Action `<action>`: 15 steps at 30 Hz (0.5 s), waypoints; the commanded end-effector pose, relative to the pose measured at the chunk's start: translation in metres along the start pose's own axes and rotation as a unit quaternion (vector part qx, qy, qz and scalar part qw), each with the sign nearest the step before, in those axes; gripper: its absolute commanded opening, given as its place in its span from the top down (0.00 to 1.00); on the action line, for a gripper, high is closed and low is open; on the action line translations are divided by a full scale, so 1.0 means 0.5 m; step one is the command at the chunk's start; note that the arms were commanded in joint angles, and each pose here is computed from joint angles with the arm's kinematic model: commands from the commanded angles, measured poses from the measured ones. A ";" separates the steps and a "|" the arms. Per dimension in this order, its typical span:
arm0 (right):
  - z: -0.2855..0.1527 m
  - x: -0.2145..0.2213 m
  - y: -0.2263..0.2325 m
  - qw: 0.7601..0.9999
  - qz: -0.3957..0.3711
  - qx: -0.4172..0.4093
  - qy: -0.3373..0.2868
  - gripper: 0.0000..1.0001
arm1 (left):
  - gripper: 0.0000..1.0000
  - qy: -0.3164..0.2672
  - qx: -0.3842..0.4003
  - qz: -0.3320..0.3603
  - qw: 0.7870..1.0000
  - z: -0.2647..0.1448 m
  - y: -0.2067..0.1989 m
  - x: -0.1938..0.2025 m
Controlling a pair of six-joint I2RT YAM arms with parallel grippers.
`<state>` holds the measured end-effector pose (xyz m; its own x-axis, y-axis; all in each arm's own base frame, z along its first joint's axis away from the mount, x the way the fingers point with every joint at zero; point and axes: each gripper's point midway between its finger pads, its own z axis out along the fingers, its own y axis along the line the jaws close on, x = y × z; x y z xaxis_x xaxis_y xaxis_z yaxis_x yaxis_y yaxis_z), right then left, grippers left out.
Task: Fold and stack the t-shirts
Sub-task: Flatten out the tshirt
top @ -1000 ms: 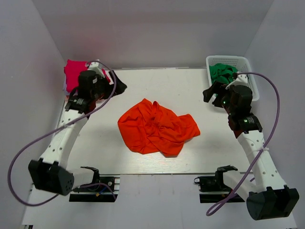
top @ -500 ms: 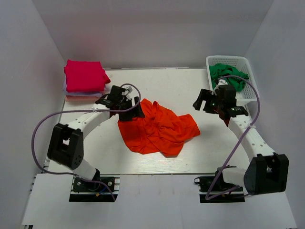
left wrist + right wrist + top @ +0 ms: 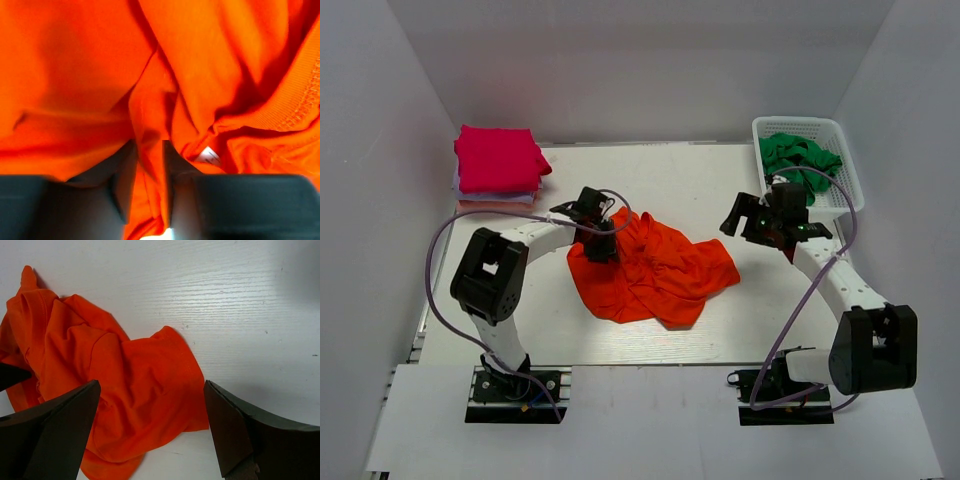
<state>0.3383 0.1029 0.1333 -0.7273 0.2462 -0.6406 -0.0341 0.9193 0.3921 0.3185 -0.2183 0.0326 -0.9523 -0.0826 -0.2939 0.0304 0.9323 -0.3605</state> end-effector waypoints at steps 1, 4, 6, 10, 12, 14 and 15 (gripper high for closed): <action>0.012 -0.002 0.004 1.000 0.009 -0.004 -0.004 0.11 | 0.65 -0.040 -0.003 0.009 0.999 -0.011 -0.017 -0.049; 0.022 0.017 -0.003 1.000 0.006 0.000 0.010 0.14 | 0.92 -0.042 -0.024 0.007 0.999 -0.005 -0.007 -0.060; 0.025 0.029 -0.007 1.000 -0.008 0.001 0.021 0.15 | 1.00 -0.042 -0.024 0.007 0.999 -0.002 -0.009 -0.064; 0.039 0.059 -0.016 0.998 -0.045 0.022 0.045 0.23 | 1.00 -0.067 -0.001 0.012 0.998 -0.030 -0.028 -0.077; 0.049 0.074 -0.026 0.996 -0.058 0.040 0.059 0.24 | 1.00 -0.081 0.013 0.015 0.996 -0.050 -0.037 -0.079; 0.061 0.094 -0.030 0.992 -0.075 0.054 0.082 0.27 | 1.00 -0.114 0.033 0.020 0.993 -0.094 -0.056 -0.095; 0.063 0.098 -0.034 0.991 -0.079 0.060 0.089 0.27 | 1.00 -0.123 0.038 0.022 0.991 -0.105 -0.059 -0.097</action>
<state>0.3273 0.1138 0.0842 -0.8089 0.1176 -0.5760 -0.0658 0.9555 0.2875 0.3367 -0.2165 0.0500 -0.9188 -0.1022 -0.3812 0.0381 0.9384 -0.3434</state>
